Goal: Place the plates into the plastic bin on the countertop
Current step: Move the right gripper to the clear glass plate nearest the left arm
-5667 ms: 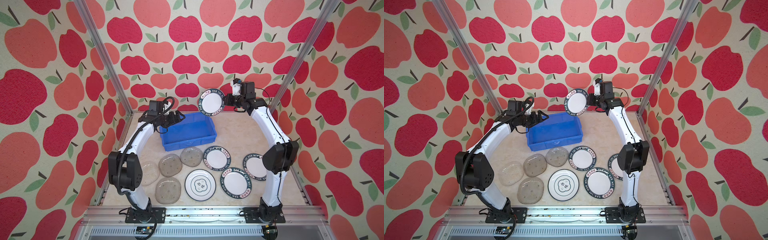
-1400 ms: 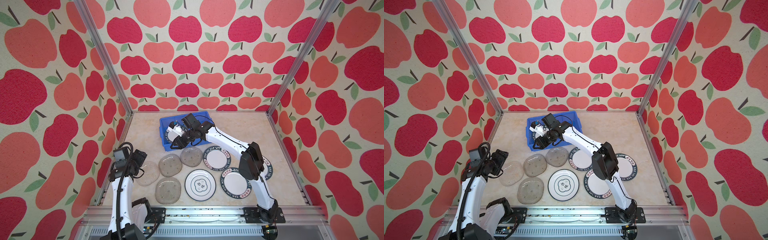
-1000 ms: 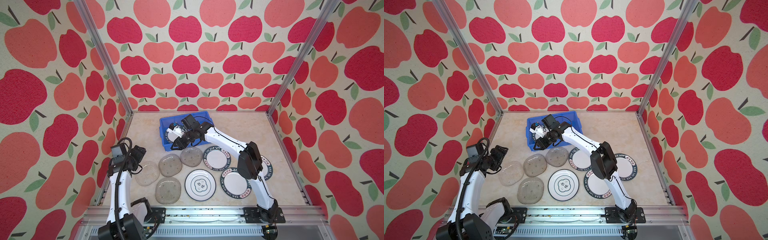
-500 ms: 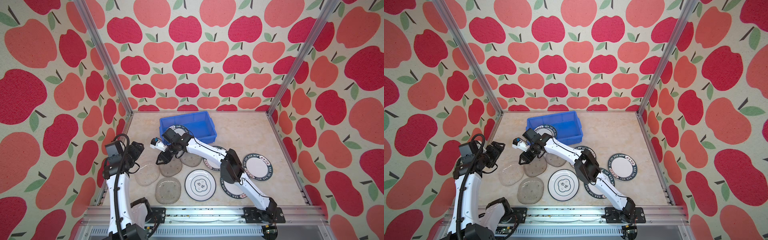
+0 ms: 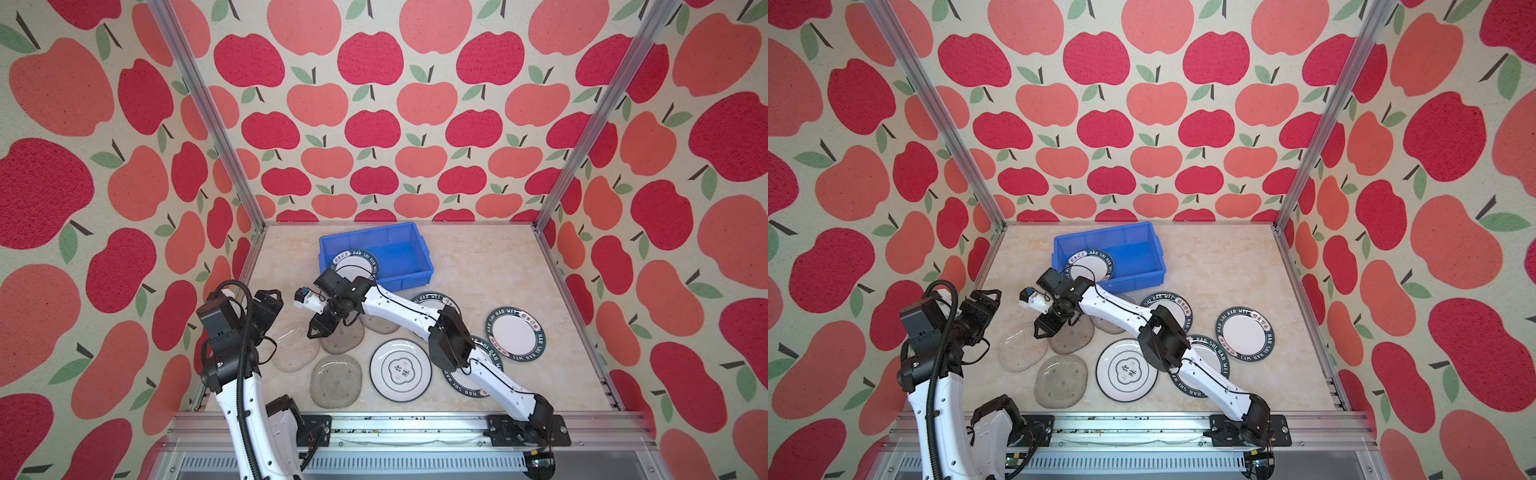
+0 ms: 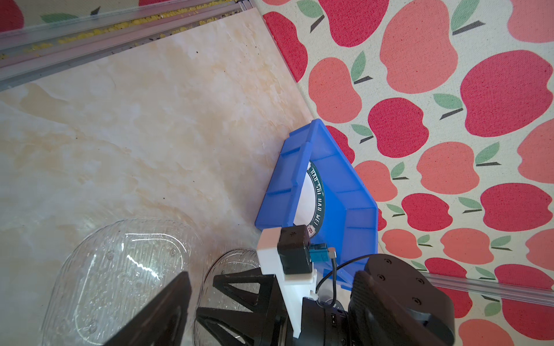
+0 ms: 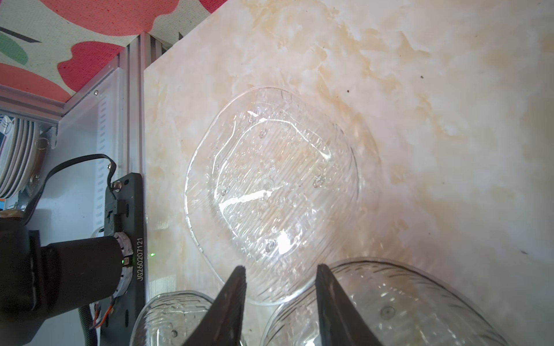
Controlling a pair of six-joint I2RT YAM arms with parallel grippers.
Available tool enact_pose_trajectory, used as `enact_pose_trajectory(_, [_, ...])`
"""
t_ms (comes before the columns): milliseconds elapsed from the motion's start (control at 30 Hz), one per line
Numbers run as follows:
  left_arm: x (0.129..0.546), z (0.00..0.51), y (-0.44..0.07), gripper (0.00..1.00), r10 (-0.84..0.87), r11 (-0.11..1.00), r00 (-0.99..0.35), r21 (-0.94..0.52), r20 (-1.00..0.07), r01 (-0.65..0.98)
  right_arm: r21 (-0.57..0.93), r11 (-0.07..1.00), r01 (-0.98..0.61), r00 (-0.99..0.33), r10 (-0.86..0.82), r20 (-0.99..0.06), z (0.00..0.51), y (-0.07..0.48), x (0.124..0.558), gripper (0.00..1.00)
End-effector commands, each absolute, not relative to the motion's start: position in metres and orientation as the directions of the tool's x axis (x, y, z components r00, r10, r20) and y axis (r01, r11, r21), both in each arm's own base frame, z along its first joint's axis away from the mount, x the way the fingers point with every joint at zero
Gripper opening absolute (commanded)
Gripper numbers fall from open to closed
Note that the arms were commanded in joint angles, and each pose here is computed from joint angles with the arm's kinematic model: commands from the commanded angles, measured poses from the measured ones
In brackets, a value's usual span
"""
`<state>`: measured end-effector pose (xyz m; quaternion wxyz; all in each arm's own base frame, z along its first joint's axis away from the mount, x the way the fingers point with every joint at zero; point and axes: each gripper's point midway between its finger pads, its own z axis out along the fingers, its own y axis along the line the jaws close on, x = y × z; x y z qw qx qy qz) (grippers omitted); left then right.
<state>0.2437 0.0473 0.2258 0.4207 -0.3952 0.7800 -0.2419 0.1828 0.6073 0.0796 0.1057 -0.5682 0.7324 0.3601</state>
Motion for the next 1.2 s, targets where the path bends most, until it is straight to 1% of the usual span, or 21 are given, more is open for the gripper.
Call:
enact_pose_trajectory(0, [0.241, 0.221, 0.044, 0.87, -0.832, 0.552, -0.337, -0.724, -0.441, -0.414, 0.384, 0.109, -0.917, -0.327, -0.757, -0.566, 0.063, 0.609, 0.191, 0.42])
enact_pose_trajectory(267, [0.245, 0.229, 0.038, 0.88, -0.812, 0.575, -0.363, -0.734, -0.457, -0.362, 0.386, 0.098, -0.917, -0.329, -0.733, -0.595, 0.059, 0.621, 0.197, 0.41])
enact_pose_trajectory(667, [0.248, 0.215, 0.038, 0.88, -0.813, 0.570, -0.382, -0.732, -0.438, -0.373, 0.379, 0.123, -0.917, -0.345, -0.718, -0.604, 0.045, 0.629, 0.203, 0.41])
enact_pose_trajectory(1167, [0.248, 0.207, 0.041, 0.88, -0.797, 0.595, -0.397, -0.701, -0.455, -0.392, 0.416, 0.149, -0.897, -0.387, -0.718, -0.578, 0.034, 0.631, 0.202, 0.41])
